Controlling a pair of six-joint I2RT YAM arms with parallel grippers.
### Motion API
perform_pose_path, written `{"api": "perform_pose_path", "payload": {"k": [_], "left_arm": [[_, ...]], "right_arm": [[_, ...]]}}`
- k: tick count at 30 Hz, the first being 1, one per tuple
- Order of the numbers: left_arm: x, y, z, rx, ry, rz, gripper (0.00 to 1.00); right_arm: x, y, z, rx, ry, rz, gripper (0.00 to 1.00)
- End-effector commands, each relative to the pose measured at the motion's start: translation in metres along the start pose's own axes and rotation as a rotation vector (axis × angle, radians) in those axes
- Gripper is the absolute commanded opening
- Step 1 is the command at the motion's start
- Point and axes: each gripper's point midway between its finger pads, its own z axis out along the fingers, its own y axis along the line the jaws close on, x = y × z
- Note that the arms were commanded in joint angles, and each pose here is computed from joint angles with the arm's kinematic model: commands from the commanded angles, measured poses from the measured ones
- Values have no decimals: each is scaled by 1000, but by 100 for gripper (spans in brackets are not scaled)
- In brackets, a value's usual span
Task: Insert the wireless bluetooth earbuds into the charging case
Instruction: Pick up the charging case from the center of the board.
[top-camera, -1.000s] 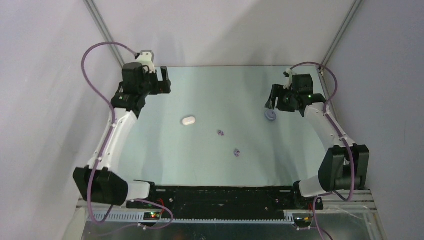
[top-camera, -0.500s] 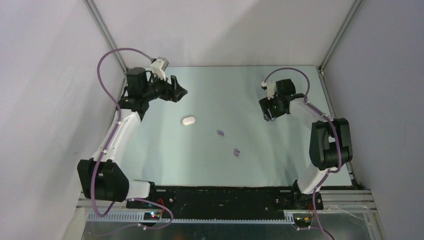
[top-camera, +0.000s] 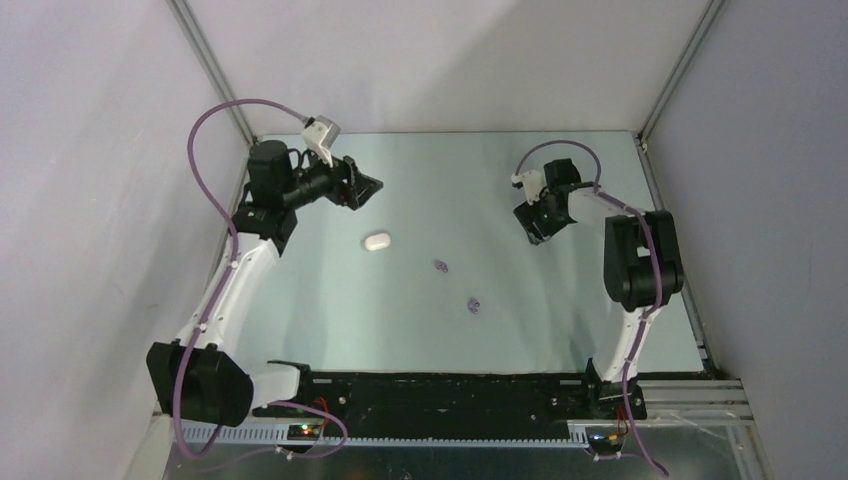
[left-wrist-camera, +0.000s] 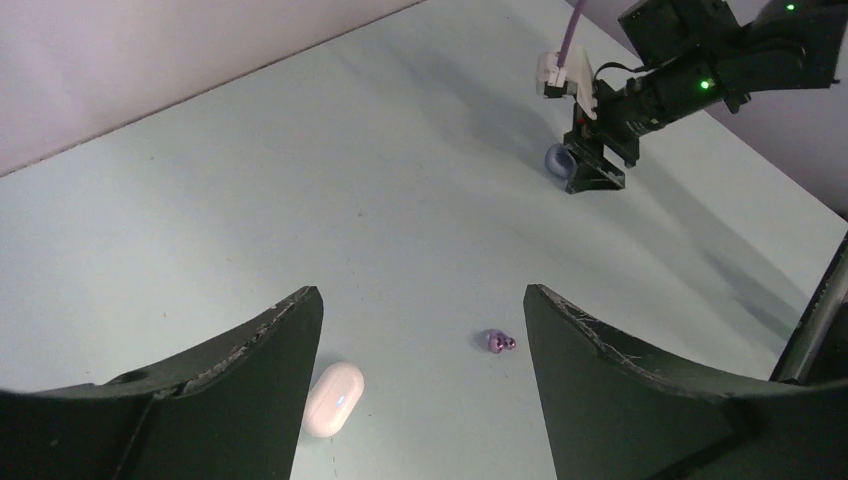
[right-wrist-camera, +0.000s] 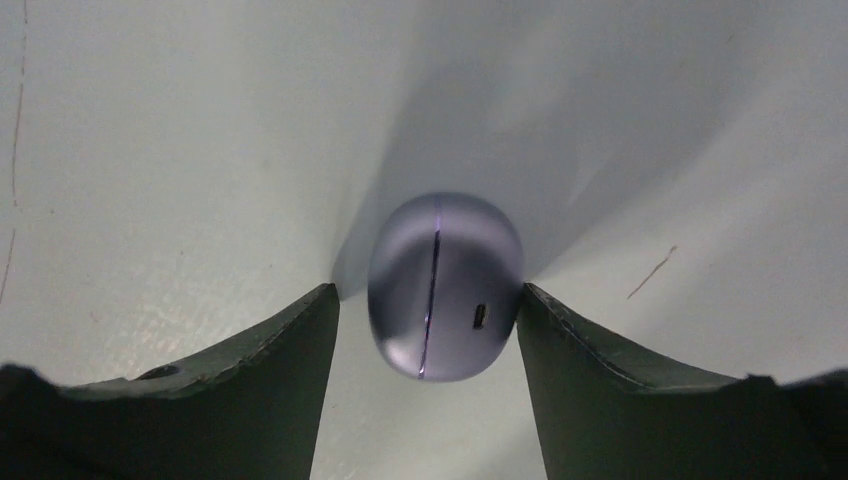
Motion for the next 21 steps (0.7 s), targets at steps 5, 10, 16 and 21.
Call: {"api": "perform_pose_path", "payload": {"k": [5, 10, 16, 21], "left_arm": [[-8, -10, -9, 23, -20, 81, 79], [-9, -23, -13, 87, -52, 257, 78], [-4, -57, -17, 258, -145, 922, 82], [-14, -72, 5, 389, -180, 1137, 83]], "right_arm": [[-17, -5, 7, -79, -13, -44, 44], [-40, 30, -34, -299, -67, 21, 22], [-133, 136, -167, -980, -335, 78, 21], [-151, 202, -216, -1135, -364, -233, 20]]}}
